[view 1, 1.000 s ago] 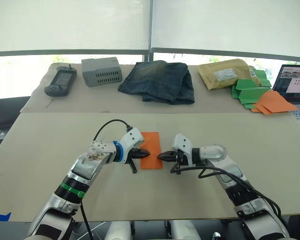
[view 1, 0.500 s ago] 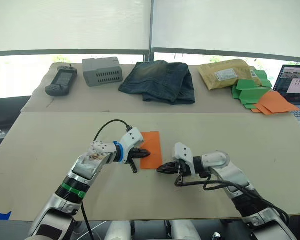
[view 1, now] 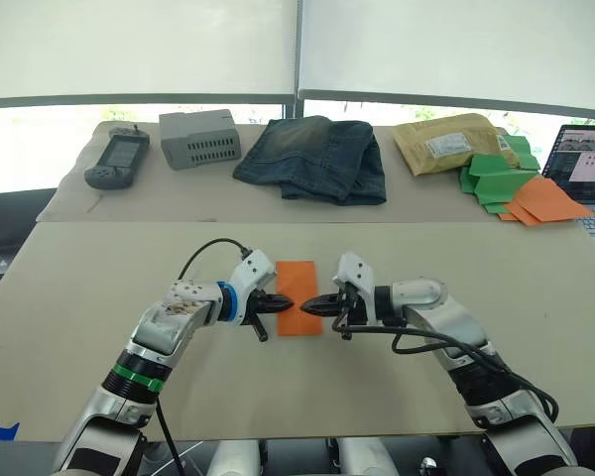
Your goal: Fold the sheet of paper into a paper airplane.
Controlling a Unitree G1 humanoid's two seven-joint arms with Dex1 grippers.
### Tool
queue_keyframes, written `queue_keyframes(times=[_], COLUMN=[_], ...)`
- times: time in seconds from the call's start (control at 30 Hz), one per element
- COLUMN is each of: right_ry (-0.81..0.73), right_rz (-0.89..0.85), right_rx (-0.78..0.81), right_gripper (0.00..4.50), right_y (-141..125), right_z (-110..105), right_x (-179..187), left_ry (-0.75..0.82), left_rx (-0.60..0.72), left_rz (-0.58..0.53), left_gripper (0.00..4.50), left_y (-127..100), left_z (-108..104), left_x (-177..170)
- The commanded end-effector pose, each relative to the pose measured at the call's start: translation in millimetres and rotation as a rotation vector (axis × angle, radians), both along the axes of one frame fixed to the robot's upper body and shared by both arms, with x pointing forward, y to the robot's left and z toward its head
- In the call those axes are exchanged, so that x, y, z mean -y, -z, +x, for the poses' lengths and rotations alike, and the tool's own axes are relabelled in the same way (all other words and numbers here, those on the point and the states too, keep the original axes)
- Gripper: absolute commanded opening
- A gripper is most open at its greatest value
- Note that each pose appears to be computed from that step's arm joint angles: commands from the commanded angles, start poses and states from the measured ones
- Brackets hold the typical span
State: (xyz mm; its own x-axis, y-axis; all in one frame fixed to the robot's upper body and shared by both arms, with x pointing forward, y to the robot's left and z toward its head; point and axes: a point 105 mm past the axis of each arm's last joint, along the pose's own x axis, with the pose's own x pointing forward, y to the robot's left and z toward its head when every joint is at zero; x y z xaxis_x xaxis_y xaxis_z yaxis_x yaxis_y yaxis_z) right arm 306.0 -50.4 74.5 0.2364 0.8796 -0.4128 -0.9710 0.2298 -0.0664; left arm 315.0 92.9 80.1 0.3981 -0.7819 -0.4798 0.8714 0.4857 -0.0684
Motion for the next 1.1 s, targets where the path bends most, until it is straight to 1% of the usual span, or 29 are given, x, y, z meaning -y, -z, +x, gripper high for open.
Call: queue_keyframes(times=[0.03,0.17,0.27,0.33,0.4,0.63,0.9,1.0,1.1], right_ry=[-0.031,-0.028,-0.006,-0.006,-0.006,-0.003,0.046,0.069,0.087], right_rz=[-0.040,-0.059,-0.086,-0.077,-0.067,0.019,0.109,0.111,0.107], right_rx=[0.056,0.035,0.029,0.035,0.042,0.100,0.138,0.155,0.166], right_gripper=[0.04,0.04,0.04,0.04,0.04,0.04,0.04,0.04,0.04], right_y=[3,11,18,15,12,-23,-66,-77,-81], right_z=[4,4,6,7,8,12,16,19,21], right_x=[-7,-5,-2,-2,-3,-4,6,12,16], left_ry=[-0.020,-0.061,-0.150,-0.193,-0.208,-0.176,-0.122,-0.092,-0.058], left_rx=[0.038,0.040,0.043,0.046,0.045,0.029,0.017,0.016,0.017], left_rz=[-0.006,-0.024,-0.105,-0.134,-0.138,-0.140,-0.122,-0.135,-0.152], left_gripper=[0.00,0.00,0.00,0.00,0.00,0.00,0.00,0.00,0.00], left_y=[-12,-17,-34,-43,-44,-39,-32,-33,-36], left_z=[1,3,11,15,15,13,11,11,10], left_x=[-9,-19,-37,-49,-54,-43,-30,-21,-11])
